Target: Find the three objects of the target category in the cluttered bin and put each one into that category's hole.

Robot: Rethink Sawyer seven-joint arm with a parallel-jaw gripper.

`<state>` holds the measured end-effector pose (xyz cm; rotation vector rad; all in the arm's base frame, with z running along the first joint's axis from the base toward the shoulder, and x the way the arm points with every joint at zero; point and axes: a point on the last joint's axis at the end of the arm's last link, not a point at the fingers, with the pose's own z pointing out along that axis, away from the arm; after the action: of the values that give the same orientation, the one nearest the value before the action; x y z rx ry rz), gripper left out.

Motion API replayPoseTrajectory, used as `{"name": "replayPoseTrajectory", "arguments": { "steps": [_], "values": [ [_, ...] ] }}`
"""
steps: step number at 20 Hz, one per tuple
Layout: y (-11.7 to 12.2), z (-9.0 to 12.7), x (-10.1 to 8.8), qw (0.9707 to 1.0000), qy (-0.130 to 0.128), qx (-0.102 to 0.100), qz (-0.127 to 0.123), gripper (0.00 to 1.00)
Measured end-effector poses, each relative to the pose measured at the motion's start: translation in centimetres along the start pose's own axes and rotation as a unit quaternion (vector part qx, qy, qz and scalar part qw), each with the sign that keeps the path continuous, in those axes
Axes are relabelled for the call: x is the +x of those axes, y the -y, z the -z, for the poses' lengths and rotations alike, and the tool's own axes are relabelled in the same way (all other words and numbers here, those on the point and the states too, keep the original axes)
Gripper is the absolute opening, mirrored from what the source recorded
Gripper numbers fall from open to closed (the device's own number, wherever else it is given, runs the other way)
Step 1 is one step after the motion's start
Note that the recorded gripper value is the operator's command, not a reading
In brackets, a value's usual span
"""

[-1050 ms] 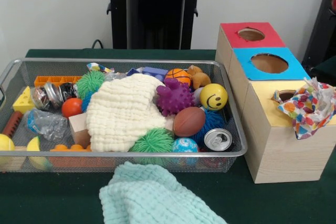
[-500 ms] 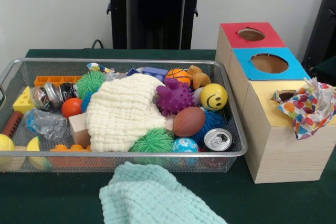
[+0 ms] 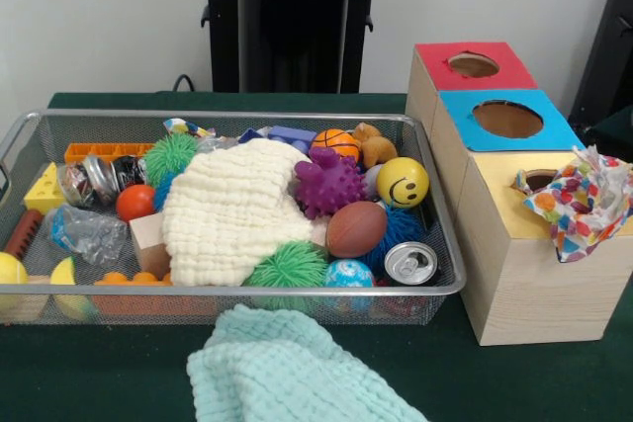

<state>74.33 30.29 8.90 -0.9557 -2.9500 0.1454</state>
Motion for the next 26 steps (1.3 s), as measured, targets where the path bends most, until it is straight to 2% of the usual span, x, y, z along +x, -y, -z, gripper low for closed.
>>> {"name": "replayPoseTrajectory", "arguments": {
  "steps": [4,12,22,26],
  "values": [
    [0.6,-0.9,-1.0,0.9999,-0.007,0.001,-0.011,0.0],
    [0.7,-0.3,-1.2,0.9999,-0.007,-0.002,-0.014,0.0],
    [2.3,0.5,-1.3,0.9996,-0.015,0.004,-0.025,0.0],
    [2.7,0.2,-1.9,0.9995,-0.011,0.0,-0.03,0.0]
  ]
}}
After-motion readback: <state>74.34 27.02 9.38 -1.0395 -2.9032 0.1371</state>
